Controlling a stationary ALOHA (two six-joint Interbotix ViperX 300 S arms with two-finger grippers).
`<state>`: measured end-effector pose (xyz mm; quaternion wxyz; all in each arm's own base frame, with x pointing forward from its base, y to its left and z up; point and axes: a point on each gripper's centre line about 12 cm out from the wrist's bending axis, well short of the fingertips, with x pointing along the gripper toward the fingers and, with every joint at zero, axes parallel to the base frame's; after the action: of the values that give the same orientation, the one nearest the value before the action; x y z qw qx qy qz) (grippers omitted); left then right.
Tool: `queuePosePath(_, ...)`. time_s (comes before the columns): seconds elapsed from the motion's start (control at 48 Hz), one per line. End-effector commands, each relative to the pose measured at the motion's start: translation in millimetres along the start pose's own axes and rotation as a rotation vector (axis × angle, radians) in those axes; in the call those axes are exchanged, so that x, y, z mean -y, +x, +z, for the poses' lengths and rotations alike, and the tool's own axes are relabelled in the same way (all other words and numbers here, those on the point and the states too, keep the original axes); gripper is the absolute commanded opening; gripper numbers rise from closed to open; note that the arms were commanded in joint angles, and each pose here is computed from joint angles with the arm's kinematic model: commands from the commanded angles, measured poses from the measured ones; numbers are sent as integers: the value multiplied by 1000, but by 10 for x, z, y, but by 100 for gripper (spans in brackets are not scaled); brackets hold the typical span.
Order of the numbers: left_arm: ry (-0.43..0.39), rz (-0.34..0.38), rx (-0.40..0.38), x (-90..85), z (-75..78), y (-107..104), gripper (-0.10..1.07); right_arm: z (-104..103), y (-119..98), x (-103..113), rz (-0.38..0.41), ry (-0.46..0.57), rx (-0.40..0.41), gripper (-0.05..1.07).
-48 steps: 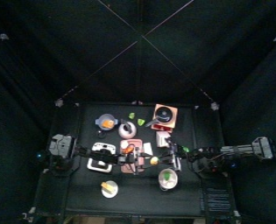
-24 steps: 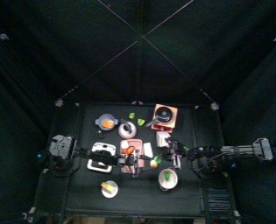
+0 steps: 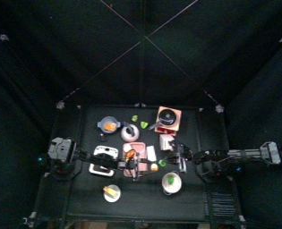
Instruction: Remove corn husk
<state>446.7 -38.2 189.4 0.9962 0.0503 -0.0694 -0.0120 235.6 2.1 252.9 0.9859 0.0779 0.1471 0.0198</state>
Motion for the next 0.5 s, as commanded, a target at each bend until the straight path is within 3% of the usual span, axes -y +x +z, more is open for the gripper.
queuePosePath(0.0, -5, 7, 50, -18, 190, -1, 67, 51, -32, -3, 0, 5, 22, 50)
queuePosePath(0.479, -5, 4, 50, -5, 191, -1, 67, -17, -28, 10, -4, 3, 4, 50)
